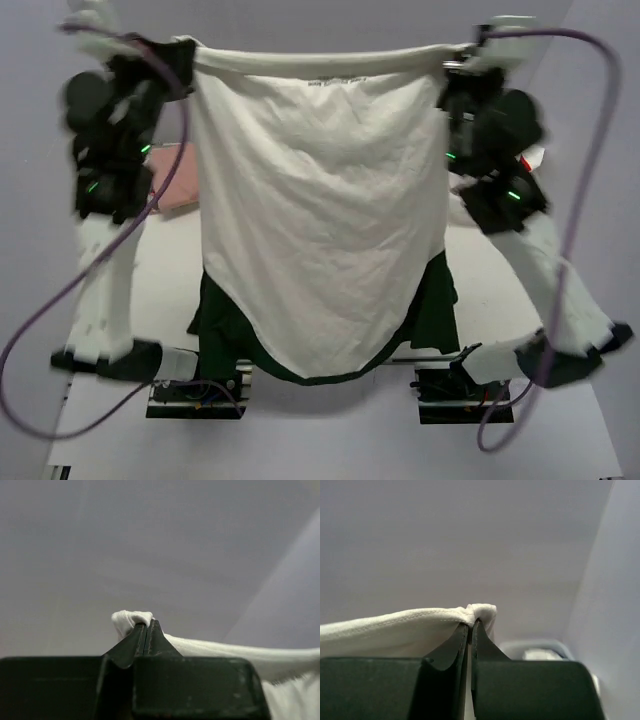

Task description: Fold and stack the t-shirts

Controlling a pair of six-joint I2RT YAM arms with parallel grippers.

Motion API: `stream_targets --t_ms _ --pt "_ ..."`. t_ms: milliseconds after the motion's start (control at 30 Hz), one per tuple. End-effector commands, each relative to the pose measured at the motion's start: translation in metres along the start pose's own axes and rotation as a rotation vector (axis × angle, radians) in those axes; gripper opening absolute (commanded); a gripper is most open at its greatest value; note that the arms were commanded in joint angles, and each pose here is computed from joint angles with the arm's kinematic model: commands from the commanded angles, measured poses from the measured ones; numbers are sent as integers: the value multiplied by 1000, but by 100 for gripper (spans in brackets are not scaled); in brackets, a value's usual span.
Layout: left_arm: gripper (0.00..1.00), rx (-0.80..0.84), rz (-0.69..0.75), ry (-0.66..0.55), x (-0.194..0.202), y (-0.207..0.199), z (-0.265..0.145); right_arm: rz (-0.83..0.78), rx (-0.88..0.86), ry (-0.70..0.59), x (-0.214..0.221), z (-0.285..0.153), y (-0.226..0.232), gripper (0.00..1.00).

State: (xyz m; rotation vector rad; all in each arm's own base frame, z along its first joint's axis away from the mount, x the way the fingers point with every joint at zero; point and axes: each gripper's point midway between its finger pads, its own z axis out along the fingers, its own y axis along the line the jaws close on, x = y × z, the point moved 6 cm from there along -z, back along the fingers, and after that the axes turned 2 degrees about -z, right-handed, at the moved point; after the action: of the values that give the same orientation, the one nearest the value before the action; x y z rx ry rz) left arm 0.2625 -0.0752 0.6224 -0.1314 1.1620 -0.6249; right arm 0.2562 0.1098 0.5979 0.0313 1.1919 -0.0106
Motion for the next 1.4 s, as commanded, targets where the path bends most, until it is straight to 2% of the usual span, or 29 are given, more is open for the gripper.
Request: stream_targets --t_ms 0,33,67,100,167,200,233,267,300,333,367,433,533,567,600,700,800,833,867,967,1000,1133,1233,1367 --pt "0 -314 22 240 137 103 75 -156 183 197 105 51 17 0" --pt "0 -345 24 300 170 121 84 -142 235 260 134 65 -1 0" --pt "0 -369 26 346 197 137 92 -132 198 301 155 74 2 0" --pt "0 -391 20 452 253 163 105 -134 173 421 212 90 4 0" --pt "0 -378 10 559 309 186 113 -105 154 525 262 100 -10 0" --pt "0 -355 -5 603 333 194 117 -107 110 625 316 106 0 0" --pt "14 -385 -8 661 374 216 122 -112 85 668 336 108 1 8" --pt "30 -400 11 704 394 222 123 -104 62 711 354 112 -6 23" --pt "48 -391 17 682 392 217 139 -115 13 829 412 116 6 41" --pt "90 -413 28 738 404 223 136 -125 -10 892 425 112 4 73" --pt "100 -419 38 784 428 230 135 -111 -49 924 437 114 9 82" --pt "100 -409 39 763 423 227 142 -109 -108 895 427 124 18 90" --pt "100 -364 30 740 406 209 129 -81 -177 879 429 114 28 90" --pt "100 -344 31 699 397 205 129 -43 -240 895 430 102 33 90" --pt "100 -358 20 744 410 204 110 -29 -255 884 430 102 34 90" --pt "100 -365 -14 775 400 185 76 3 -296 940 449 85 39 90" --pt "100 -405 -51 859 403 173 27 47 -327 1012 472 74 46 90" --pt "100 -450 -63 922 416 176 0 74 -350 1032 480 71 51 90" --pt "100 -470 -79 939 406 171 -16 85 -363 1041 483 70 53 90" --pt "100 -555 -101 1039 420 172 -76 106 -358 1067 499 67 56 90" --pt "100 -563 -119 1029 411 167 -86 109 -355 1080 507 65 56 90" --pt "100 -645 -173 1087 421 167 -148 108 -331 1124 530 60 53 90" --pt "100 -698 -182 1108 430 172 -172 92 -292 1164 545 51 48 90" --pt "100 -720 -182 1116 451 183 -173 71 -177 1229 556 32 31 90"
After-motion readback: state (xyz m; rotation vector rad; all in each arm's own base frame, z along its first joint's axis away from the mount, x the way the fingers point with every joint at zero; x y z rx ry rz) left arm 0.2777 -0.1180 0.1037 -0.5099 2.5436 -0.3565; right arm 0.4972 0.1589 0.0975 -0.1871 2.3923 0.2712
